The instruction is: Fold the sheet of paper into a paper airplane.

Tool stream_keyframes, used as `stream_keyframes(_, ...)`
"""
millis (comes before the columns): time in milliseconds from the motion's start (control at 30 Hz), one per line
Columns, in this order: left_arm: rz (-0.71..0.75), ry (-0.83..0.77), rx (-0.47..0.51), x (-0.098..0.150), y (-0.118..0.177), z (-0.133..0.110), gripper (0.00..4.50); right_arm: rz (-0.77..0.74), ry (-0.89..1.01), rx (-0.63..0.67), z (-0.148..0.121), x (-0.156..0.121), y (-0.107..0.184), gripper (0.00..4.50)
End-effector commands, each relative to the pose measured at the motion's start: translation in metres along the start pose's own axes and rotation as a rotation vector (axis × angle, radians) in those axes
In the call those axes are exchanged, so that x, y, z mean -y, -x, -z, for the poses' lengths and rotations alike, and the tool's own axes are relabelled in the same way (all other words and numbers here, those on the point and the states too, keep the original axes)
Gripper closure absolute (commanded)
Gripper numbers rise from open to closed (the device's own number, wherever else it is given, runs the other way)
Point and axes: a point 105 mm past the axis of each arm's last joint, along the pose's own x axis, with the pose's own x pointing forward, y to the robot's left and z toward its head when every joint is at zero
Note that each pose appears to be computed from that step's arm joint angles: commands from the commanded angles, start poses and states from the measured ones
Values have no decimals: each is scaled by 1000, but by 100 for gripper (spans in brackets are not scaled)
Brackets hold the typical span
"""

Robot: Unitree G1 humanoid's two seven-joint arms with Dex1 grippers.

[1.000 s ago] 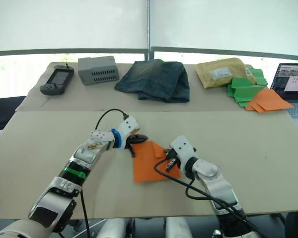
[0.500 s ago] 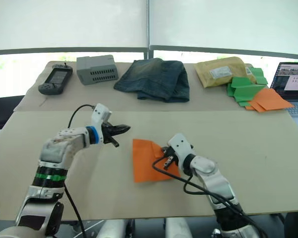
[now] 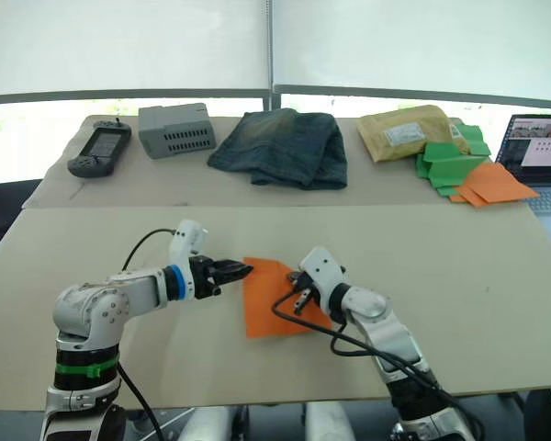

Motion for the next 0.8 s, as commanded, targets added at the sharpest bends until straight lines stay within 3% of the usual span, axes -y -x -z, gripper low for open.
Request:
stream_keyframes(33,-8,-35,16,6,0,-4,233,-34,-10,-39,11,-7,-3,450)
stream_keyframes(133,-15,-54,22,8,-2,-5,309,-30,-8,-39,11,-6,-2,450)
stream_keyframes(267,-22,-90,29,8,-5,-9,447,-17,-6,-34,10,-4,-2,450)
stream_keyframes(467,-30,-94,38,5,-7,-12,449,-8,-8,-31,9,-2,-1,450)
stream_keyframes(533,-42,-58,87,0,-3,-24,449,-3,-11,-32,10,-2,-1,450)
stream_keyframes(633,-13,33,166,-3,6,-39,382,-1,-13,-36,12,-3,0,450)
stream_keyframes(800,-99,47,149,-18,7,-37,211,-2,-15,-36,11,-4,-1,450)
